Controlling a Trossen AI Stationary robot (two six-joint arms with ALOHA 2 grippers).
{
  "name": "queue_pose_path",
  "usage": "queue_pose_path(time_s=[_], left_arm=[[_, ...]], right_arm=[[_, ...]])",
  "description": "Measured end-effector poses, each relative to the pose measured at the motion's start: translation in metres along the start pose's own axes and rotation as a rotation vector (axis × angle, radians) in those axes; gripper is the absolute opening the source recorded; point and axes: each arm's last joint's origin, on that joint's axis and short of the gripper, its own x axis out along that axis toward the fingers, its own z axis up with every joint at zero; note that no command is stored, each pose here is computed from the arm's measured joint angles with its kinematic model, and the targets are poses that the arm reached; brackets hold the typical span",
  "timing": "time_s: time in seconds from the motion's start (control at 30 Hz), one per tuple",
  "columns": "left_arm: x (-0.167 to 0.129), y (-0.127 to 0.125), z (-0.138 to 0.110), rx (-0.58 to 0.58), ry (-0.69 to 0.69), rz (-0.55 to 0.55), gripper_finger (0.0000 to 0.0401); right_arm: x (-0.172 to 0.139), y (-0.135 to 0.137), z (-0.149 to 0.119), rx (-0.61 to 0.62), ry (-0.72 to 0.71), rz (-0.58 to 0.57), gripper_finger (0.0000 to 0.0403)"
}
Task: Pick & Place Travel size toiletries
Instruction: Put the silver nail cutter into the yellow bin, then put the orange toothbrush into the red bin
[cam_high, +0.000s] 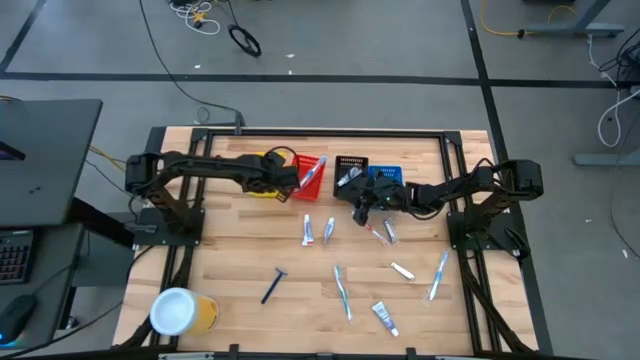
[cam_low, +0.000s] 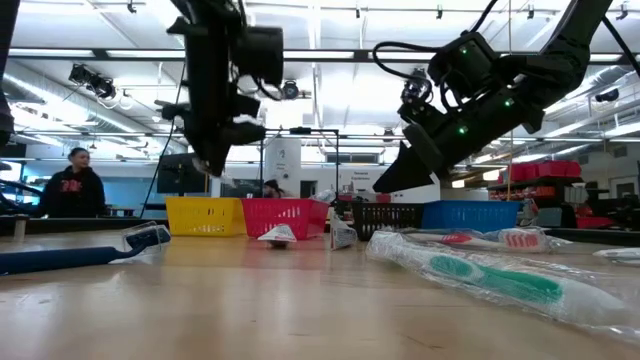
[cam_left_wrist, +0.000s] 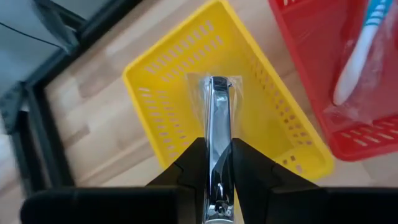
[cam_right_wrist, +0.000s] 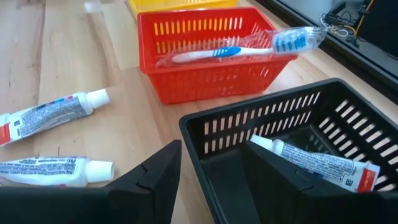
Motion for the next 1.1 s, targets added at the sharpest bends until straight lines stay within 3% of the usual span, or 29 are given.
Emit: queue_pose_path(time_s=[0.27, 0.73, 0.9, 1.1], left_arm=[[0.041, 0.005, -0.013, 0.001, 0.03, -0.079, 0.0072], [0.054, 0.009, -0.004, 0.114, -0.046, -0.097, 0.0169], [0.028, 0.014, 0.003, 0.088, -0.108, -0.159, 0.0175], [-0.031, 0.031, -0.004, 0.132, -0.28, -0.274, 0.0166]], right_arm=[[0.0, 0.0, 0.004, 0.01, -0.044, 0.004, 0.0181], [0.0, 0.001, 0.005, 0.012, -0.054, 0.006, 0.0181], [0.0, 0.003, 0.004, 0.032, -0.041, 0.053, 0.0181], [-0.004, 0.017, 0.003, 0.009, -0.038, 0.131, 0.0181]])
